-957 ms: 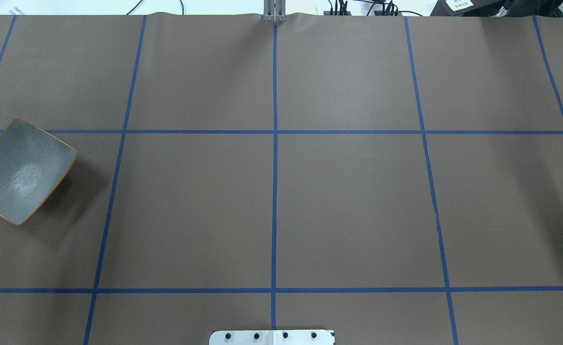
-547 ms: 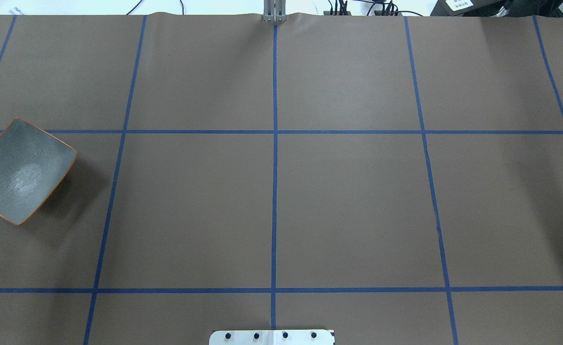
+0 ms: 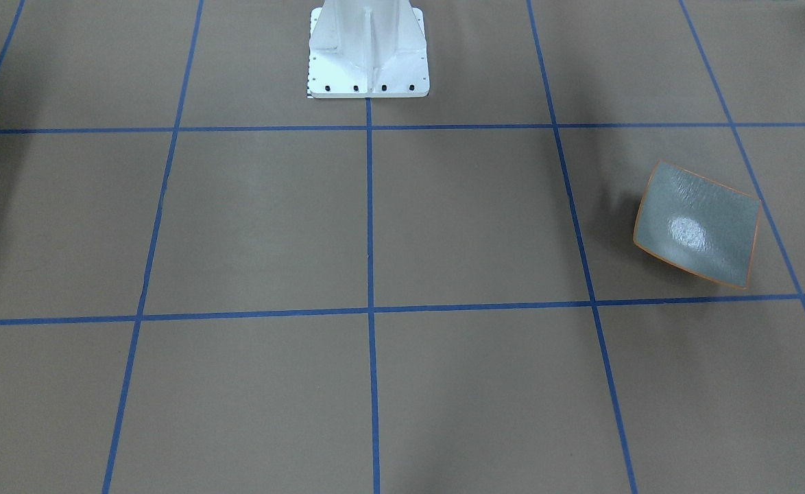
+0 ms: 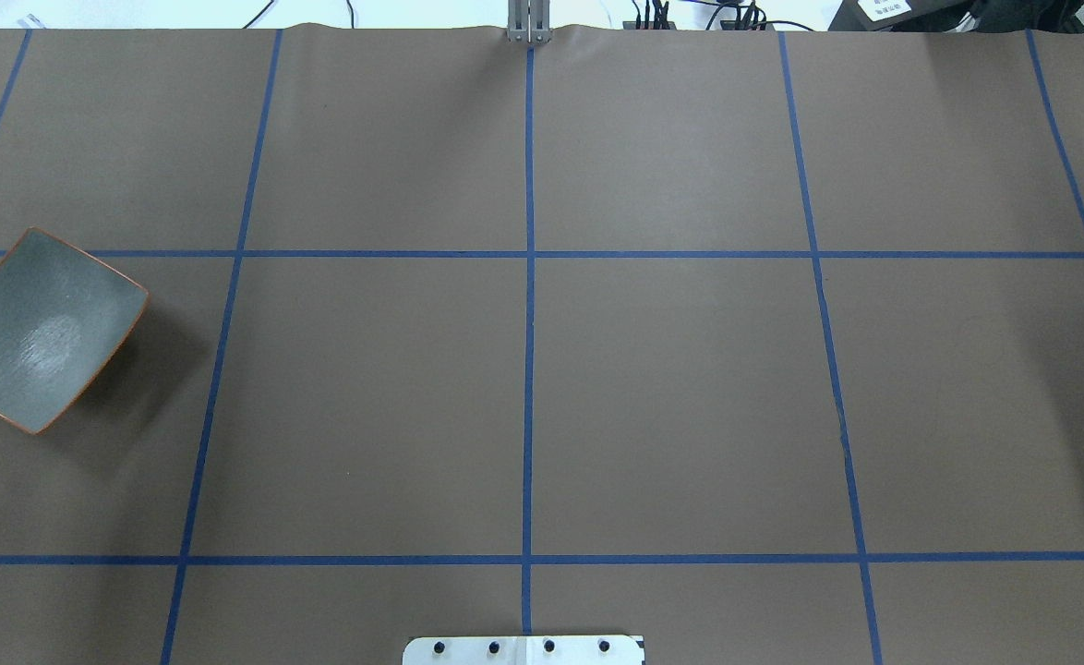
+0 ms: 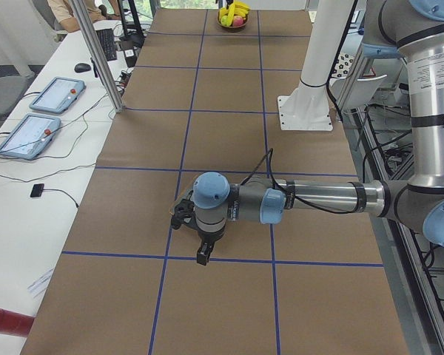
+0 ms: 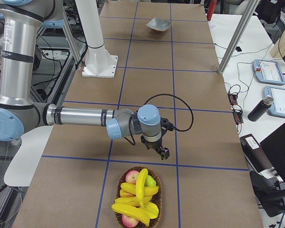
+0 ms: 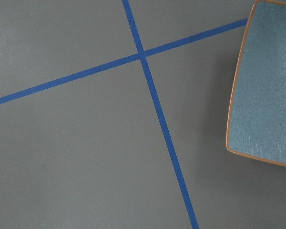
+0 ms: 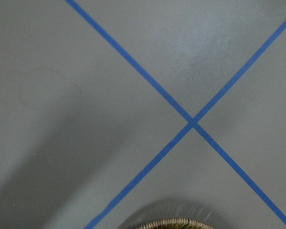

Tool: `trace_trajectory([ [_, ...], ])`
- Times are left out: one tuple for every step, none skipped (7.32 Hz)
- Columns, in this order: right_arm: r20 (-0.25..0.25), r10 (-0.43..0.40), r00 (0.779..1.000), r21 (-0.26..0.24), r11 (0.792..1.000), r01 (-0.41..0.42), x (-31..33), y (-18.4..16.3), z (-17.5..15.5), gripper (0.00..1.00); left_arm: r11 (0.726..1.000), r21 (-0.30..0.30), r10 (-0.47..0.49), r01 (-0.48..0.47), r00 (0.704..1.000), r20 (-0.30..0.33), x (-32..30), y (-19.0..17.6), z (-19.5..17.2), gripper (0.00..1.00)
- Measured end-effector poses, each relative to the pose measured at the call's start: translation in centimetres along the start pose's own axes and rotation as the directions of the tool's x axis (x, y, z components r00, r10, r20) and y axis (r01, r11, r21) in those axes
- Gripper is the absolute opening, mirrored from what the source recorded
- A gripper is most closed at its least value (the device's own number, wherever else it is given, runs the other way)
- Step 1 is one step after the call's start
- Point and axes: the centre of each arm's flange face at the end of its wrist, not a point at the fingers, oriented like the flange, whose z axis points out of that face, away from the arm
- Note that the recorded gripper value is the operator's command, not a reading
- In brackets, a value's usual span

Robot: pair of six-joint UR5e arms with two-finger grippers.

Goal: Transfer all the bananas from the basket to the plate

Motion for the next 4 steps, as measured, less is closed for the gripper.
trace_trajectory([
  [0.018,-0.082,0.996,-0.034,0.996,0.082,0.3,1.6,1.6,0.98,1.000,0.007,0.007,-0.007,1.000,0.002,0.0,-0.1,0.0,1.00],
  [0.043,-0.111,0.993,-0.061,0.992,0.113,0.2,3.3,3.1,0.97,1.000,0.011,0.010,-0.010,1.000,0.003,0.0,-0.1,-0.1,1.00],
  [0.070,-0.118,0.991,-0.085,0.989,0.123,-0.1,5.1,4.6,0.92,1.000,0.013,0.012,-0.012,1.000,0.003,0.0,-0.1,-0.1,1.00],
  [0.093,-0.110,0.990,-0.102,0.988,0.119,-0.7,6.7,5.7,0.65,1.000,0.013,0.012,-0.012,1.000,0.002,0.0,-0.1,-0.1,1.00],
])
